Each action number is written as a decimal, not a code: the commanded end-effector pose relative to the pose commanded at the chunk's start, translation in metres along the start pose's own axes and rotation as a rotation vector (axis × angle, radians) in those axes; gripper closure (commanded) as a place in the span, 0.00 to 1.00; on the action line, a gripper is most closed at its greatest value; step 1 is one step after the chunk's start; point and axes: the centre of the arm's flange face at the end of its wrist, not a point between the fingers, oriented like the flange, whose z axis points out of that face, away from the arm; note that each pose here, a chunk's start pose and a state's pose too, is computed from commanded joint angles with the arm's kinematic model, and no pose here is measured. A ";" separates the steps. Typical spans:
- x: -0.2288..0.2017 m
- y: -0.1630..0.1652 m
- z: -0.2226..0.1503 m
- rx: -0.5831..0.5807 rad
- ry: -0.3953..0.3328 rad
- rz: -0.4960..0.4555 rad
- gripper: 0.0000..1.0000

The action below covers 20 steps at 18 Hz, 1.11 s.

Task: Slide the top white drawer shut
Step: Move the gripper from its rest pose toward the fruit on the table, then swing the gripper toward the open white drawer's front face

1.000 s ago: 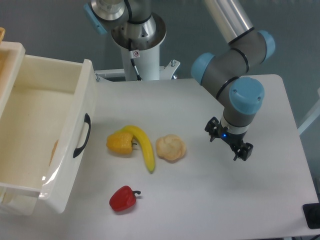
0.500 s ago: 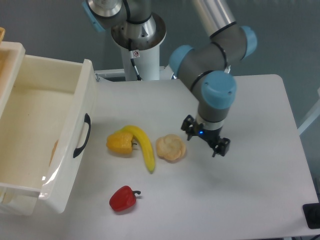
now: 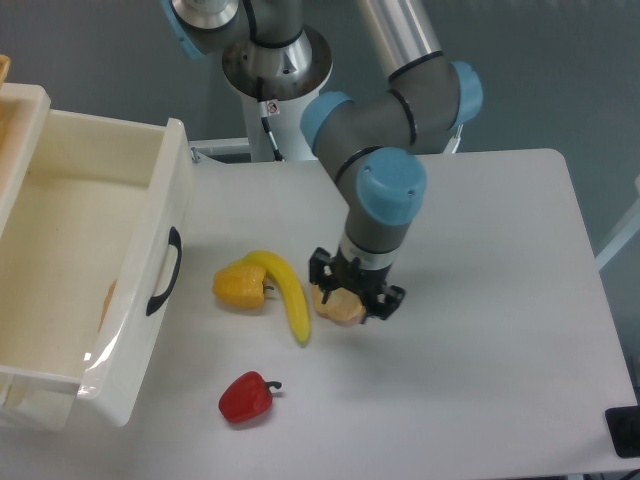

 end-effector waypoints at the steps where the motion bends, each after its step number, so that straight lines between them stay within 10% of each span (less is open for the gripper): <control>1: 0.005 -0.002 0.001 -0.006 0.013 -0.007 0.77; 6: 0.023 -0.010 -0.004 0.056 0.104 -0.066 0.97; 20: 0.077 -0.039 -0.024 0.211 0.379 -0.194 0.97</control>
